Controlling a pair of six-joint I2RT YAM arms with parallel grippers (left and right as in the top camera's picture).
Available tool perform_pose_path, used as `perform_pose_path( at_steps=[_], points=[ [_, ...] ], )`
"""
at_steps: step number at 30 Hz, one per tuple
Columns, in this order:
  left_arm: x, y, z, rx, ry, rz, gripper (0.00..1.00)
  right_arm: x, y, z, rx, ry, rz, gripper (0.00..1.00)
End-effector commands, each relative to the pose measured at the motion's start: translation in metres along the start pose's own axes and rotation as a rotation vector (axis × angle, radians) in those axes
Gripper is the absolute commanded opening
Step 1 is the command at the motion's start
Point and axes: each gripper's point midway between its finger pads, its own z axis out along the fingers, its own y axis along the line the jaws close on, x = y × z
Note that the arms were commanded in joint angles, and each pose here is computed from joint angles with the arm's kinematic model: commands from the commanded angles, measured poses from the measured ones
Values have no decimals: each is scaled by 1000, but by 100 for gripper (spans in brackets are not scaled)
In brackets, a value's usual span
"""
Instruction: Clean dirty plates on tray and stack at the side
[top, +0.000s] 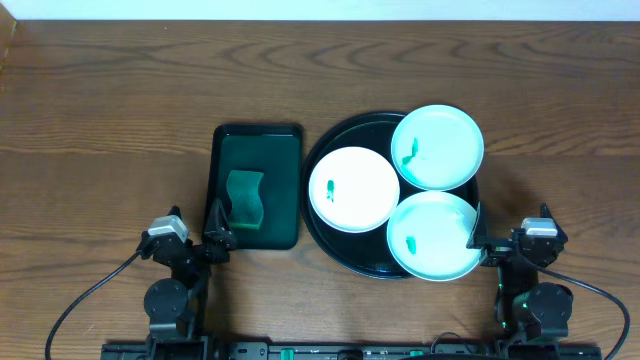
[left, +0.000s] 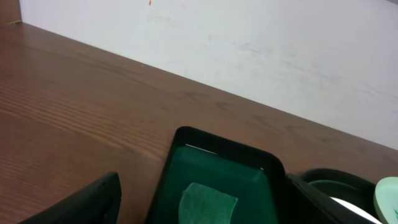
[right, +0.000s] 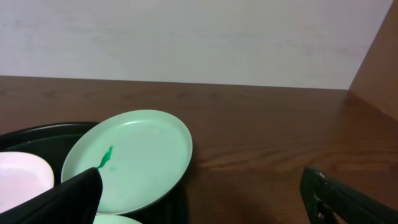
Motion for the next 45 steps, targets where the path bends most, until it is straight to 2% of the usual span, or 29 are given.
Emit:
perform_pose_path(
  at_steps=[1,17,21,30,32,35,41,45],
  points=[
    [13,6,0,-25,43,14,82,1,-1,0,8,5,8,99],
    [13,6,0,-25,43,14,81,0,9,0,-48,1,8,99],
    [13,6,0,-25,43,14,82,-24,12,-7,-72,-20,14,99],
    [13,6,0,-25,43,14,81,-93,19,-13,-130,66,72,99],
    [13,6,0,-25,43,14,81,-109,25,-6,-166,110,79,99],
    [13,6,0,-25,43,14,82,-131,38,11,-237,284,87,99],
    [13,6,0,-25,43,14,82,-136,56,29,-317,671,125,99],
    [13,6,0,-25,43,14,81,-139,82,46,-451,788,198,99]
  ],
)
